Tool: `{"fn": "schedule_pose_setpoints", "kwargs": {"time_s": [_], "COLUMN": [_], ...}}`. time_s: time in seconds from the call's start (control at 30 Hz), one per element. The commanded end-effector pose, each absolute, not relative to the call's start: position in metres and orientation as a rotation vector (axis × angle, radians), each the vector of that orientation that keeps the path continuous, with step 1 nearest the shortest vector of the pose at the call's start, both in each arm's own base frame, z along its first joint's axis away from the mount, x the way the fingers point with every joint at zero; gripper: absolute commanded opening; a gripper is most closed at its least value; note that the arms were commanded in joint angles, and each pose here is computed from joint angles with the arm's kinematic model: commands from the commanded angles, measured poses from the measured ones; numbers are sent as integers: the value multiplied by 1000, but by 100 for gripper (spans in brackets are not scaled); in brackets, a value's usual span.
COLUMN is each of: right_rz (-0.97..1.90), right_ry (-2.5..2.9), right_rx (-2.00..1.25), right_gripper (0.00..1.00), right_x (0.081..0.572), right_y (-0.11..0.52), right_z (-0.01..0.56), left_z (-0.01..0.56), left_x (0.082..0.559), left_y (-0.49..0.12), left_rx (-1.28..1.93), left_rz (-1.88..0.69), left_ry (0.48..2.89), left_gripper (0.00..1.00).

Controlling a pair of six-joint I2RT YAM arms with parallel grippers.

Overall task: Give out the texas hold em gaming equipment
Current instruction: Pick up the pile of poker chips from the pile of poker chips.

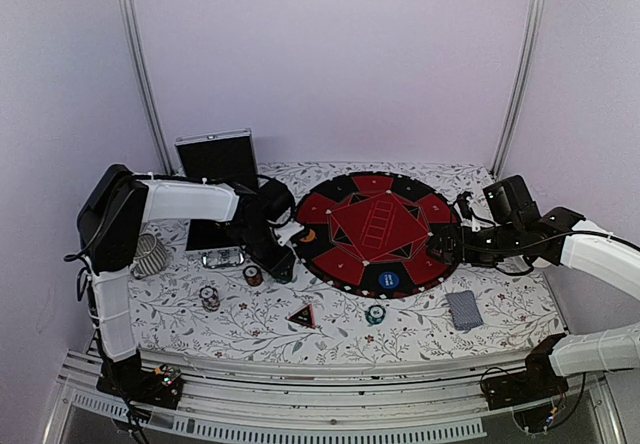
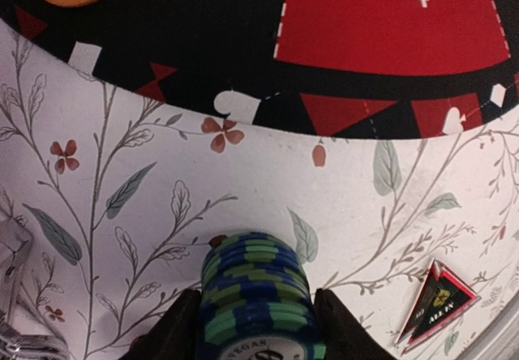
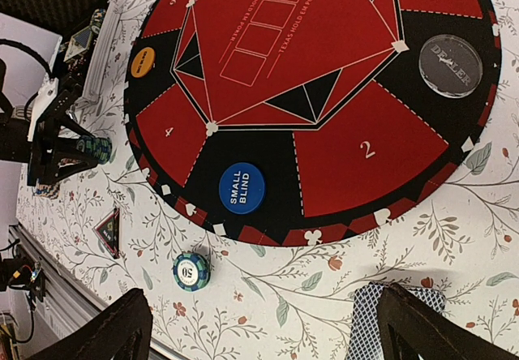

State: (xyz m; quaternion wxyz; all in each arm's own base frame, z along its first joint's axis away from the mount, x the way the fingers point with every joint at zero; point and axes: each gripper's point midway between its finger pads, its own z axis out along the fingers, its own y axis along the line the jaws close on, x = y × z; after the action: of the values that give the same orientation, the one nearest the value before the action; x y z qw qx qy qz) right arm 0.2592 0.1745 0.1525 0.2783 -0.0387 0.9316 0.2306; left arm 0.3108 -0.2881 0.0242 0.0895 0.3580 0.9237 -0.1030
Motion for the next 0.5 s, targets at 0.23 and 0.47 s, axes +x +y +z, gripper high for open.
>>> {"fn": "schedule_pose_setpoints", "kwargs": {"time_s": [0.23,0.47], "right_rz": [596,590], "right_ry": [2497,2501], "right_rx": [-107,-108], "right_gripper": [99,99], "right_x": [259,260], "right_y": [171,171], "right_z": [151,150], "left_z": [65,77], "left_x": [318,324], "left_y": [-301,-301], "left_rx": [1064,1083], "left_rz": [-343,-309], "left_ry": [2640,2618], "left_gripper": [11,0]}}
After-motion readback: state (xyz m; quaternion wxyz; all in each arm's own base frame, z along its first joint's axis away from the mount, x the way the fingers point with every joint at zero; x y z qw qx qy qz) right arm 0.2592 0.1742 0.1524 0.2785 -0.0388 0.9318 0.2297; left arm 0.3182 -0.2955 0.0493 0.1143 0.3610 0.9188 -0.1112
